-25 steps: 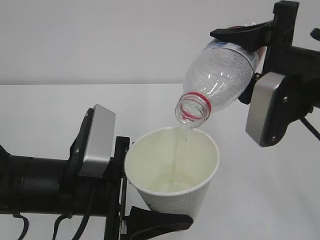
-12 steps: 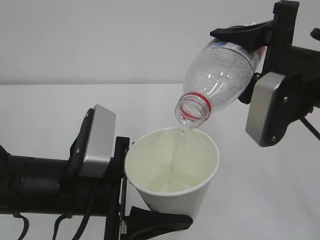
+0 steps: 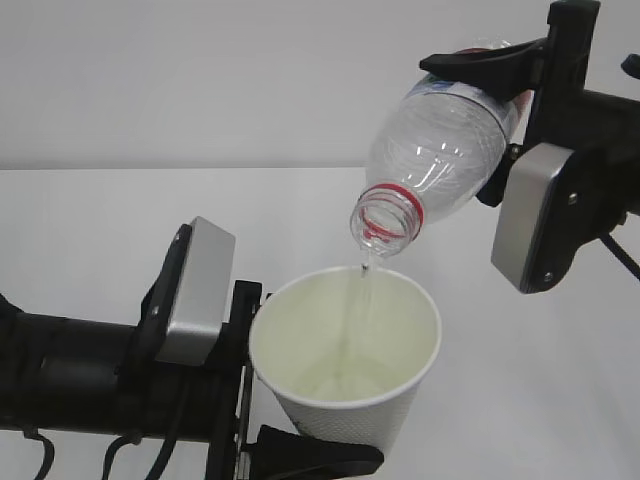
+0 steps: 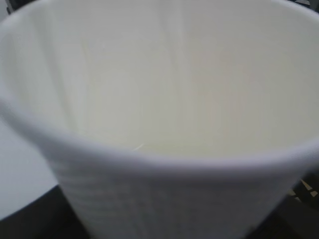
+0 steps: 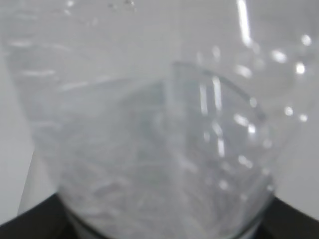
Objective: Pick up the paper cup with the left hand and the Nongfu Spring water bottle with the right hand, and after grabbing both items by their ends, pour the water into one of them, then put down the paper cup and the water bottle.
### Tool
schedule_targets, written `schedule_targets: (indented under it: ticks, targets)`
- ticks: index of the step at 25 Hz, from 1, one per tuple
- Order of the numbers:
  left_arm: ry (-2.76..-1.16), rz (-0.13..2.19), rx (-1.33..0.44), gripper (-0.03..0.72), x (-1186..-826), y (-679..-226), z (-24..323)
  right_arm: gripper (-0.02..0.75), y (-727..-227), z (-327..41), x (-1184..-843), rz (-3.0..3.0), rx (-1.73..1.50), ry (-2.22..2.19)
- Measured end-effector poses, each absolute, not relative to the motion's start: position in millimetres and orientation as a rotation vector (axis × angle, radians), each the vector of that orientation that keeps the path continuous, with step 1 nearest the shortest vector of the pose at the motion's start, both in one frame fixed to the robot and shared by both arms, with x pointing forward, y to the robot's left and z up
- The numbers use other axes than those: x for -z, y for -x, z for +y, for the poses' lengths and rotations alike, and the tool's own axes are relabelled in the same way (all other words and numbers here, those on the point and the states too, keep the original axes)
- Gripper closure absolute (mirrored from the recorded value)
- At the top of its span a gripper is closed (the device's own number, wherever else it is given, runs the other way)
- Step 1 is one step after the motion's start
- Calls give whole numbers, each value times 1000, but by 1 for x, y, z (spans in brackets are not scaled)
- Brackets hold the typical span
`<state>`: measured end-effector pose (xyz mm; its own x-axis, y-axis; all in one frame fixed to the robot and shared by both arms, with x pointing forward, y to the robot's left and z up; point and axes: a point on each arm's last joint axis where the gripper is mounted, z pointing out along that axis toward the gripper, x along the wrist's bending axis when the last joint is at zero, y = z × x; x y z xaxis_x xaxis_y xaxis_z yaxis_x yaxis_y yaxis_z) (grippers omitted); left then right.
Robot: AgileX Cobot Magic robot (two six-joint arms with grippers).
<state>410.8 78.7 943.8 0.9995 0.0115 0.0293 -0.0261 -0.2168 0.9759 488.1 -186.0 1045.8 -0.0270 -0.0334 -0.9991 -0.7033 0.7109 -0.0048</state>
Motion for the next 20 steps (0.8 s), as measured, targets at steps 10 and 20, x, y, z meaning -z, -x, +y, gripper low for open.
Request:
schedule_targets:
  ticks: [10, 20]
  targets:
    - [-1793, -15, -34, 139, -944, -411, 79, 290, -488, -186, -1046, 1521, -596, 630]
    - [-1793, -15, -34, 139, -944, -411, 79, 290, -488, -186, -1046, 1520, -596, 630]
